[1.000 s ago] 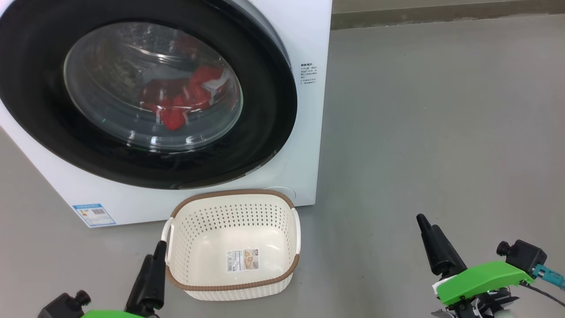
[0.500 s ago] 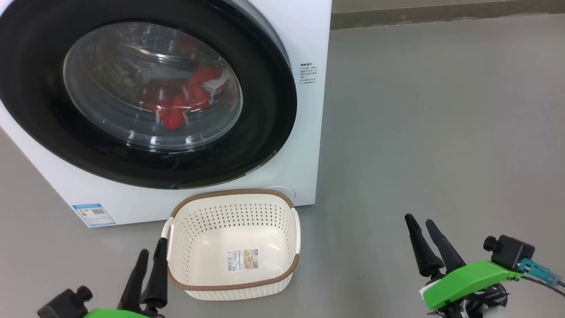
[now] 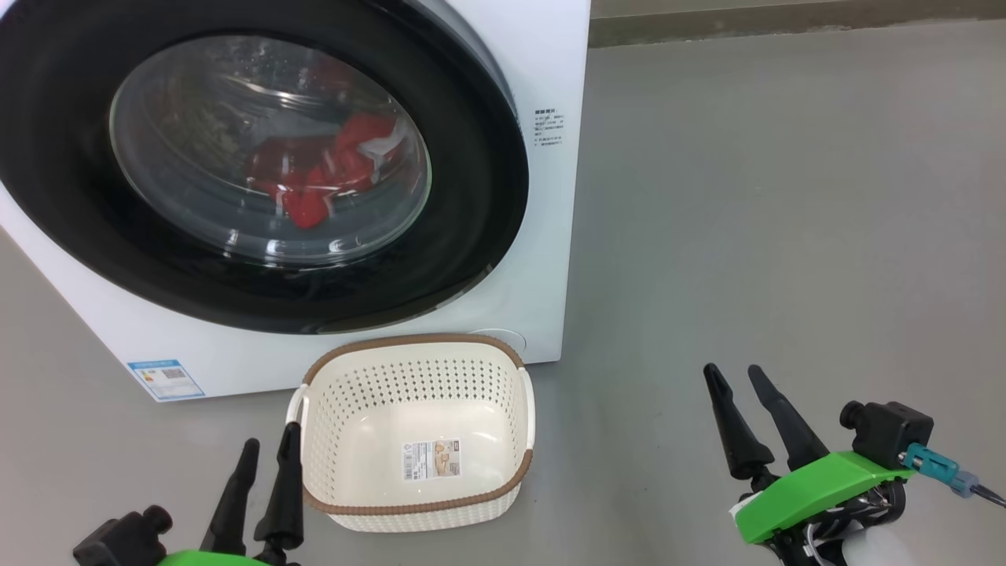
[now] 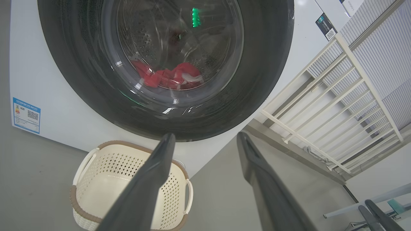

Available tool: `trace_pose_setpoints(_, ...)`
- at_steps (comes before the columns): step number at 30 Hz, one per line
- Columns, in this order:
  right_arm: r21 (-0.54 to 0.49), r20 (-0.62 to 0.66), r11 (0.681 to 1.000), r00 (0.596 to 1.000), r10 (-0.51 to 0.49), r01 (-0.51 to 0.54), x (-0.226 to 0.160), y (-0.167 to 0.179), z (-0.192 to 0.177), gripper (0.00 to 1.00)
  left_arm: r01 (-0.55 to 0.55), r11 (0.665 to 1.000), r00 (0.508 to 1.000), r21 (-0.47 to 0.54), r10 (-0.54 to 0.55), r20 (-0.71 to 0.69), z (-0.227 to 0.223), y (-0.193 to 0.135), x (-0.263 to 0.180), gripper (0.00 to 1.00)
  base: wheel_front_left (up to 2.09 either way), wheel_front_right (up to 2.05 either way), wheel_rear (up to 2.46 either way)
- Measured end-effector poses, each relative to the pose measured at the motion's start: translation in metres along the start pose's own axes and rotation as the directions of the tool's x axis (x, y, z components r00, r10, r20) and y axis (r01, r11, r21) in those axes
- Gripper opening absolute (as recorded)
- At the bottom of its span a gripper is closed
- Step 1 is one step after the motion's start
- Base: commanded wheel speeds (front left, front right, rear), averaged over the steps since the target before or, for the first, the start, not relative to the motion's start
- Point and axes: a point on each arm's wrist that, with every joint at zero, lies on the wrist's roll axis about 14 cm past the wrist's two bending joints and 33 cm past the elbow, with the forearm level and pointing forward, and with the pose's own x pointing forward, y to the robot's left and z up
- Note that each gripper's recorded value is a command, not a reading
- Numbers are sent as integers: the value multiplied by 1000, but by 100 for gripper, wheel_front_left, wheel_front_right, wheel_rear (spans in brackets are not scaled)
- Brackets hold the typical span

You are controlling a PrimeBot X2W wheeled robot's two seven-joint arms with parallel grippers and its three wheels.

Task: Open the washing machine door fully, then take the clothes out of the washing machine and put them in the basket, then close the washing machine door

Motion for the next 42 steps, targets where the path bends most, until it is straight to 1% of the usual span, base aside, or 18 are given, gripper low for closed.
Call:
trace_pose_setpoints(10, -113, 10, 992, 999, 50, -48, 4, 13, 1, 100, 12, 995, 1000, 96, -14, 19, 3, -2, -1, 100, 0, 0, 0)
trace_pose_setpoints(11, -137, 10, 989, 998, 59, -57, 4, 15, 1, 100, 17, 994, 1000, 112, -19, 20, 3, -3, -1, 100, 0, 0, 0)
trace_pose_setpoints(15, -183, 13, 980, 997, 77, -73, 4, 20, 2, 100, 24, 988, 999, 154, -29, 25, 4, -5, -1, 100, 0, 0, 0)
trace_pose_setpoints(22, -238, 38, 968, 995, 95, -84, 7, 24, 9, 100, 34, 977, 998, 211, -43, 38, 6, -7, -2, 100, 0, 0, 0)
trace_pose_setpoints(24, -274, 40, 958, 994, 103, -88, 6, 25, 9, 100, 38, 970, 998, 241, -49, 40, 6, -8, -1, 100, 0, 0, 0)
trace_pose_setpoints(26, -285, 43, 954, 993, 106, -90, 6, 25, 9, 100, 40, 968, 998, 249, -52, 43, 7, -8, -1, 100, 0, 0, 0)
trace_pose_setpoints(27, -308, 44, 947, 993, 111, -92, 6, 26, 10, 100, 45, 962, 997, 271, -58, 40, 6, -9, -1, 100, 0, 0, 0)
trace_pose_setpoints(33, -377, 45, 920, 991, 128, -101, 6, 28, 10, 100, 52, 946, 996, 320, -70, 46, 7, -10, -1, 100, 0, 0, 0)
trace_pose_setpoints(37, -401, 55, 911, 990, 130, -98, 7, 27, 13, 100, 56, 934, 996, 353, -79, 49, 8, -11, 0, 100, 0, 0, 0)
trace_pose_setpoints(42, -453, 60, 886, 987, 147, -105, 10, 29, 14, 100, 64, 913, 993, 404, -97, 63, 12, -14, 4, 100, 0, 0, 0)
